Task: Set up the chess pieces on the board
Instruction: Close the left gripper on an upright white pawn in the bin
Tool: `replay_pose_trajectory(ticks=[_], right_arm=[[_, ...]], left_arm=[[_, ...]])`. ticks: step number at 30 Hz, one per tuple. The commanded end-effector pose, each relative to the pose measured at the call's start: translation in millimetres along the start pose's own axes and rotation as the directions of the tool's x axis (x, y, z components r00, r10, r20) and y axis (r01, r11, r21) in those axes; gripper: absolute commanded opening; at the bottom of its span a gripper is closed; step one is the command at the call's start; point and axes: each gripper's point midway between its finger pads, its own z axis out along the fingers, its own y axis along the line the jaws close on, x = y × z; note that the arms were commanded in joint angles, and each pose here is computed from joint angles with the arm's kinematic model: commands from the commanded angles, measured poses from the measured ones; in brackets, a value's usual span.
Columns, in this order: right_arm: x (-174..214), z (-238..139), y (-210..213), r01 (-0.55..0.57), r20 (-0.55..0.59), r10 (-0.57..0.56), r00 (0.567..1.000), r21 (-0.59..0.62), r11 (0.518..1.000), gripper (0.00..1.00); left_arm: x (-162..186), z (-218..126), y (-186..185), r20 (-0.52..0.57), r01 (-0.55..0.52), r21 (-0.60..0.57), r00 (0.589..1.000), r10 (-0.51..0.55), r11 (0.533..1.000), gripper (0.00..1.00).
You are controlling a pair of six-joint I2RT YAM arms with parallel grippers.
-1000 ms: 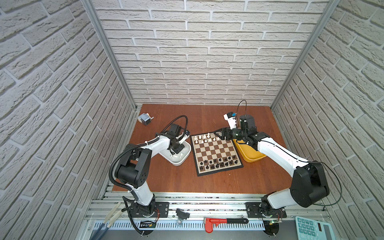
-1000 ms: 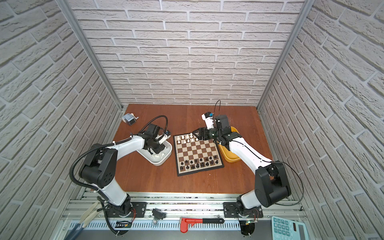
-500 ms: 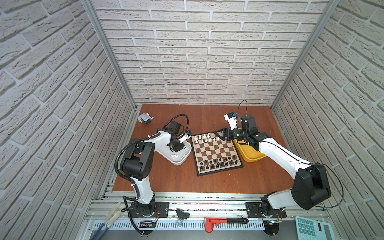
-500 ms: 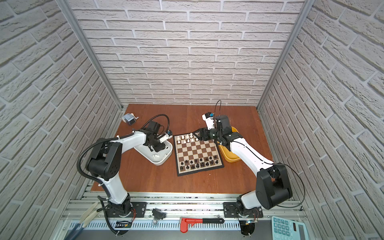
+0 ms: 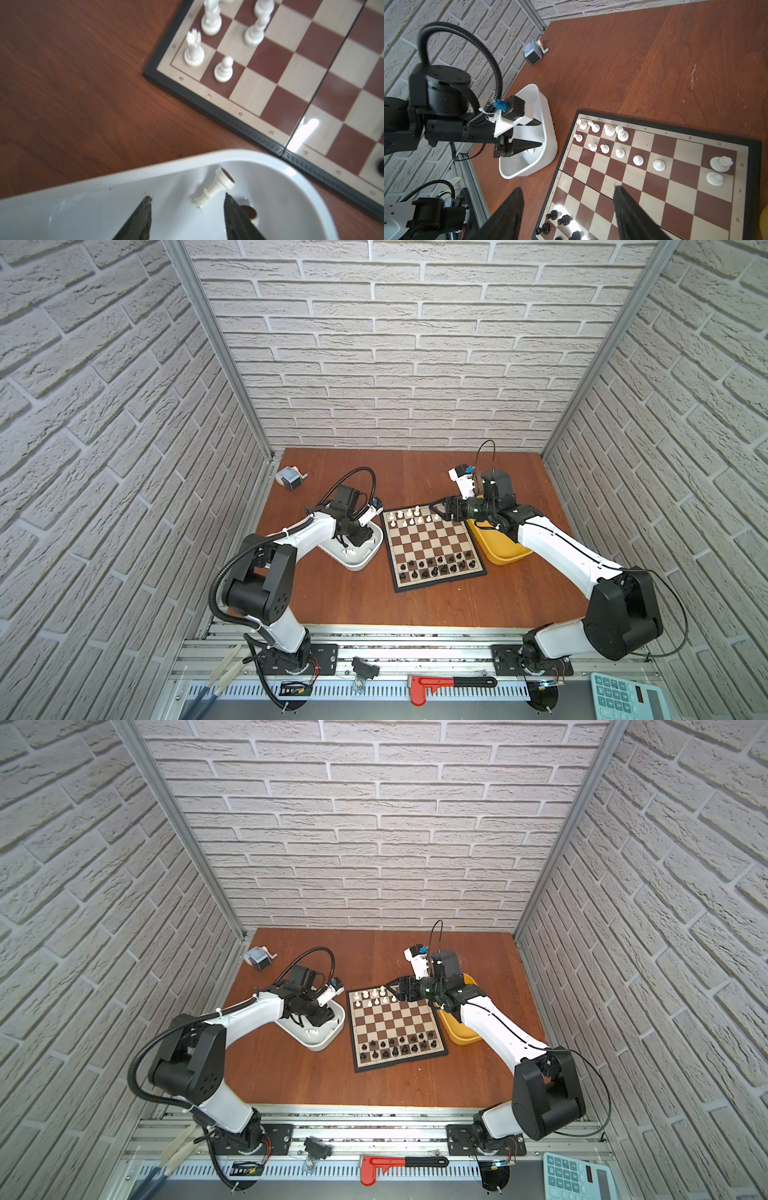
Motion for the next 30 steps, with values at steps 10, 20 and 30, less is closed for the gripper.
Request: replay_pose_trajectory(ticks=[10,20,30], right_arm=[[-10.5,-0.9,9.2,0.034,0.025,-0.034,0.999,-0.032,0.999,0.69],[-13.3,-0.7,9.8,0.039,0.024,-0.039,0.999,-0.03,0.999,0.68],[-18.6,-5.2,12.1,0.041,0.037,-0.041,0.998,-0.023,0.999,0.68]], left_arm=[[30.0,16.0,-5.8,-0.149,-0.091,0.057,0.984,0.099,0.994,0.48],[37.2,22.0,-27.8,-0.164,-0.109,0.142,0.978,0.132,0.984,0.48],[48.9,38.7,-30.9,-0.226,-0.07,0.153,0.968,0.104,0.986,0.3]])
